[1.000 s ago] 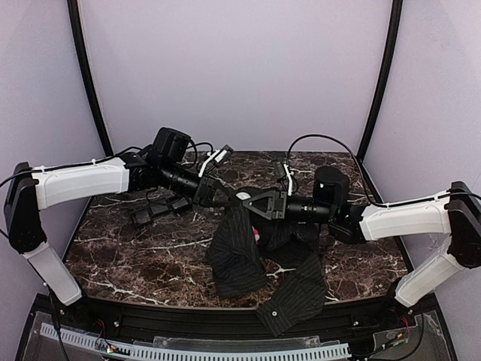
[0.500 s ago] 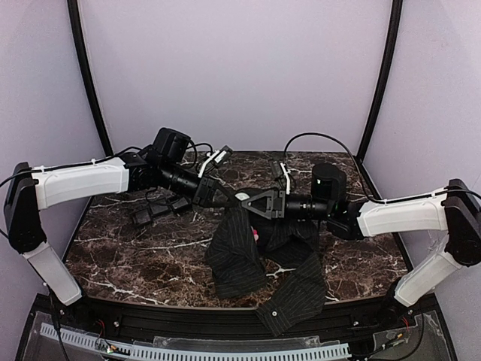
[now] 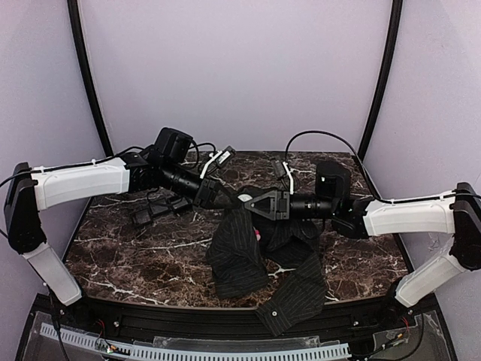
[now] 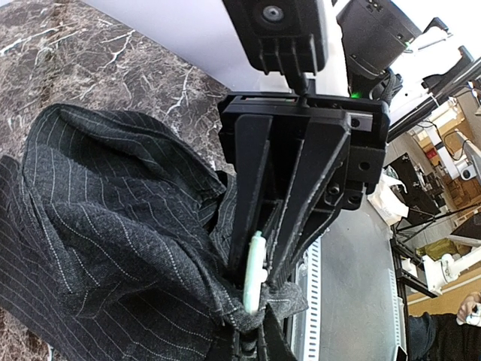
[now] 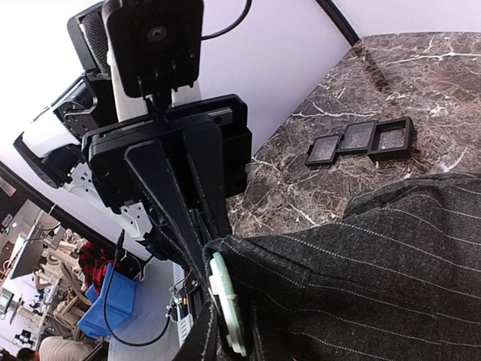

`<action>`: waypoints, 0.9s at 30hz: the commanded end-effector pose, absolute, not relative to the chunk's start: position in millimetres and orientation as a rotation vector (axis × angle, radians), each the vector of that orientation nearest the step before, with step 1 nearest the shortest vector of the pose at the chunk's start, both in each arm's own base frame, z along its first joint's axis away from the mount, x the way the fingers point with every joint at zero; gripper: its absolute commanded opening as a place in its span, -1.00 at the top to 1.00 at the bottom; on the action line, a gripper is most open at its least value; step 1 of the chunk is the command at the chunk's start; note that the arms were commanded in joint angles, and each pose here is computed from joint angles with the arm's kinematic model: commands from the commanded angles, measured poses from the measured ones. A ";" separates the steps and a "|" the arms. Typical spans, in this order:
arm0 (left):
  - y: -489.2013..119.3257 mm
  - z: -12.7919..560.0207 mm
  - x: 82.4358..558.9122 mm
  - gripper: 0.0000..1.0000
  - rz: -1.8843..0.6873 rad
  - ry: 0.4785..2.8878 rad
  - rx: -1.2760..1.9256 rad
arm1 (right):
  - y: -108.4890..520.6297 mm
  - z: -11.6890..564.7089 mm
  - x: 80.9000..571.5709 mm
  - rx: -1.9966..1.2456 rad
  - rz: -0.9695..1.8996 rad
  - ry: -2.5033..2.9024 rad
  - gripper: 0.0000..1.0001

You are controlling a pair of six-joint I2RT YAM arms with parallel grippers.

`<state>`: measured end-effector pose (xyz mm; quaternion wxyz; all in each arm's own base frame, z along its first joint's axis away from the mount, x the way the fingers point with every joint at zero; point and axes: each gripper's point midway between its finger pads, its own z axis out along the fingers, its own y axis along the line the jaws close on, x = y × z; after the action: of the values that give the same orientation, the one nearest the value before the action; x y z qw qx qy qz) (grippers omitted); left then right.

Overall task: Remove the brooch from the garment
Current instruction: Open the brooch with the crumpled clothing, then pass from the left arm to the right

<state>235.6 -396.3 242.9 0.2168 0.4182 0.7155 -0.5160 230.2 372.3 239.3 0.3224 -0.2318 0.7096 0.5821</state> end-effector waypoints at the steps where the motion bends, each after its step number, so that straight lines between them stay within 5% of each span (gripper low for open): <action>1: -401.4 272.4 218.2 0.98 -1.487 1.853 1.249 | 355.9 253.2 242.8 -0.553 1.417 1.841 0.66; 8: -400.9 273.4 218.2 0.98 -1.489 1.845 1.253 | 339.9 255.3 244.7 -0.520 1.375 1.841 0.27; 27: -401.7 271.5 218.4 0.98 -1.497 1.854 1.248 | 357.5 257.9 222.2 -0.686 1.551 1.780 0.41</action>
<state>223.9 -400.8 251.3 0.2109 0.4390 0.6933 -0.5312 223.0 353.1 259.9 0.3423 -0.2528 0.6909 0.5844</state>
